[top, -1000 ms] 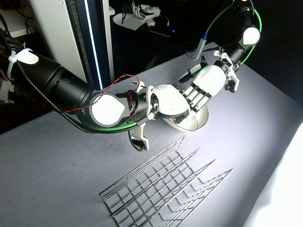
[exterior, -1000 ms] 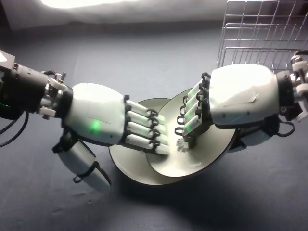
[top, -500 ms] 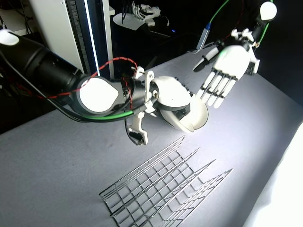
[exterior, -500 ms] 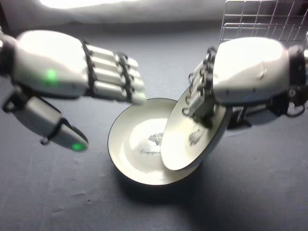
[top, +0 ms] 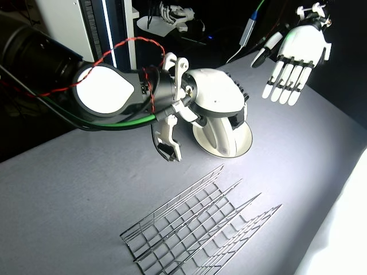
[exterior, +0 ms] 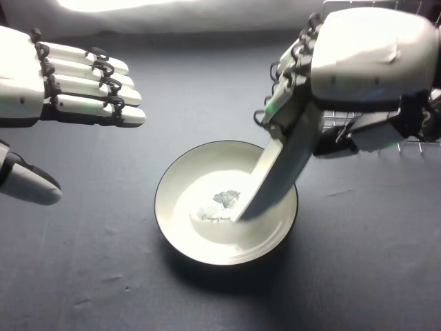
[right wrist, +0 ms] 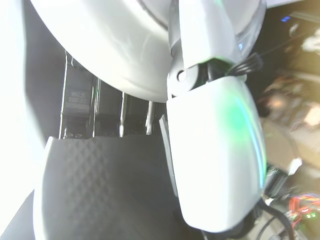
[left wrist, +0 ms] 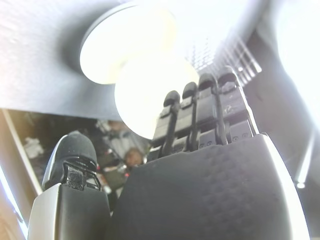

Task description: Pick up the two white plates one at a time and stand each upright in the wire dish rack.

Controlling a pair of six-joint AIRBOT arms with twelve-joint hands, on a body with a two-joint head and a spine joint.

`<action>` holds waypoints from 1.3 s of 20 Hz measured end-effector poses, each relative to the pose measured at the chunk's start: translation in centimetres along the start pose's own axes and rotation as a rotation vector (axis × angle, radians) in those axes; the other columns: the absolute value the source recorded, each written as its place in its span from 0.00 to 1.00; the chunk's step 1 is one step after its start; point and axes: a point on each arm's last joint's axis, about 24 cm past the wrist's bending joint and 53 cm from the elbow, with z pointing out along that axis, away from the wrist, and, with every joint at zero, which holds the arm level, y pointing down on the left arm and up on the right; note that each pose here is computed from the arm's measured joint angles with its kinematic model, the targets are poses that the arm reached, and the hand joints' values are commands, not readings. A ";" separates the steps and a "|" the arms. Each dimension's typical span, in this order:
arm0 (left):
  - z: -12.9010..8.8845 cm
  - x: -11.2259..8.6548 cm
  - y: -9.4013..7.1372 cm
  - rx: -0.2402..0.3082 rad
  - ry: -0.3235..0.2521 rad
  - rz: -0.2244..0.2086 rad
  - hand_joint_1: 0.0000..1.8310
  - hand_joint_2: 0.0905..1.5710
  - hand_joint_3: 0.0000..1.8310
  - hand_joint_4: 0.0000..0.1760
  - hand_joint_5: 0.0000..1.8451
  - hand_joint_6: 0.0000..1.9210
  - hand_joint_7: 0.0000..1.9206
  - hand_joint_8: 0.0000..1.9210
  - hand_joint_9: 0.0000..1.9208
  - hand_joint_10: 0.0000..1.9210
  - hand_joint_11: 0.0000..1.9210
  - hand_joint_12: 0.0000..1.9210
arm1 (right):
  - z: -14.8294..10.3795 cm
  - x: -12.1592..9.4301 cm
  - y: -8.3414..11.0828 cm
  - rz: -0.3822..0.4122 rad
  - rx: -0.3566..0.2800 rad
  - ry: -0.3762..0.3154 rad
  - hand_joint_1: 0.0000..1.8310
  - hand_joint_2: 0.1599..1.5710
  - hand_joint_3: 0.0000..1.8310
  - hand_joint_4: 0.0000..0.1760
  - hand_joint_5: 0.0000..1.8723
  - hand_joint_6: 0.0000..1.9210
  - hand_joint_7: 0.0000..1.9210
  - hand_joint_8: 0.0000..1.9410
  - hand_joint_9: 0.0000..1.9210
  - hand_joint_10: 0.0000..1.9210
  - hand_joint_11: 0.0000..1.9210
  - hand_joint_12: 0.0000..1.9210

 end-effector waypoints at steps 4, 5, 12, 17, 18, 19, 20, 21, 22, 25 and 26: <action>-1.1 -0.4 0.2 0.011 -0.020 -0.078 0.00 0.75 0.01 0.00 0.00 0.00 0.00 0.00 0.00 0.00 0.00 0.00 | -0.3 -2.3 0.4 0.100 0.017 -0.076 0.76 0.66 0.00 0.00 0.51 0.51 0.56 0.39 0.51 0.58 0.42 0.59; -1.2 -0.4 0.4 0.007 -0.020 -0.081 0.00 0.75 0.00 0.00 0.00 0.00 0.00 0.00 0.00 0.00 0.00 0.00 | -0.3 -2.8 0.5 0.127 0.025 -0.095 0.76 0.65 0.00 0.00 0.51 0.51 0.56 0.38 0.52 0.57 0.42 0.59; 0.8 0.1 0.1 0.040 0.006 -0.080 0.00 0.76 0.01 0.00 0.00 0.00 0.00 0.00 0.00 0.00 0.00 0.00 | -0.5 -6.1 -1.0 0.400 0.105 -0.237 0.75 0.68 0.00 0.00 0.48 0.56 0.51 0.45 0.48 0.64 0.39 0.61; 2.1 2.2 0.7 0.012 0.048 -0.071 0.00 0.77 0.01 0.00 0.00 0.00 0.00 0.00 0.00 0.00 0.00 0.00 | -1.9 -7.4 -4.0 0.620 0.200 -0.327 0.76 0.65 0.00 0.00 0.52 0.49 0.57 0.35 0.54 0.54 0.44 0.58; 2.2 2.9 0.8 0.010 0.064 -0.076 0.00 0.76 0.01 0.00 0.00 0.00 0.00 0.00 0.00 0.00 0.00 0.00 | -2.1 -7.5 -4.5 0.658 0.214 -0.339 0.76 0.65 0.00 0.00 0.52 0.49 0.58 0.35 0.54 0.54 0.43 0.59; 2.3 3.5 0.9 0.007 0.079 -0.078 0.00 0.76 0.01 0.00 0.00 0.00 0.00 0.00 0.00 0.00 0.00 0.00 | -2.3 -7.5 -4.8 0.678 0.223 -0.345 0.76 0.64 0.00 0.00 0.53 0.47 0.59 0.33 0.55 0.53 0.44 0.59; 2.3 4.1 1.1 0.002 0.092 -0.079 0.00 0.77 0.01 0.00 0.00 0.00 0.00 0.00 0.00 0.00 0.00 0.00 | -2.6 -7.7 -5.1 0.698 0.233 -0.356 0.76 0.65 0.00 0.00 0.52 0.48 0.57 0.36 0.53 0.55 0.43 0.61; 2.5 4.5 1.4 -0.009 0.101 -0.078 0.00 0.77 0.01 0.00 0.00 0.00 0.00 0.00 0.00 0.00 0.00 0.00 | -2.8 -7.8 -5.4 0.714 0.239 -0.365 0.76 0.65 0.00 0.00 0.51 0.50 0.57 0.38 0.52 0.57 0.41 0.63; 2.5 4.8 1.7 -0.017 0.106 -0.079 0.00 0.76 0.00 0.00 0.00 0.00 0.00 0.00 0.00 0.00 0.00 0.00 | -2.9 -8.0 -5.5 0.728 0.238 -0.373 0.76 0.65 0.00 0.00 0.52 0.49 0.57 0.37 0.52 0.57 0.42 0.64; 2.7 4.6 1.4 -0.015 0.097 -0.085 0.00 0.77 0.00 0.00 0.00 0.00 0.00 0.00 0.00 0.00 0.00 0.00 | -3.2 -8.3 -6.0 0.756 0.251 -0.391 0.76 0.65 0.00 0.00 0.49 0.50 0.56 0.39 0.54 0.56 0.44 0.63; 2.9 4.4 1.3 -0.010 0.091 -0.091 0.00 0.77 0.01 0.00 0.00 0.00 0.00 0.00 0.00 0.00 0.00 0.00 | -3.3 -8.6 -6.3 0.758 0.256 -0.397 0.76 0.65 0.00 0.00 0.50 0.50 0.57 0.38 0.53 0.56 0.43 0.62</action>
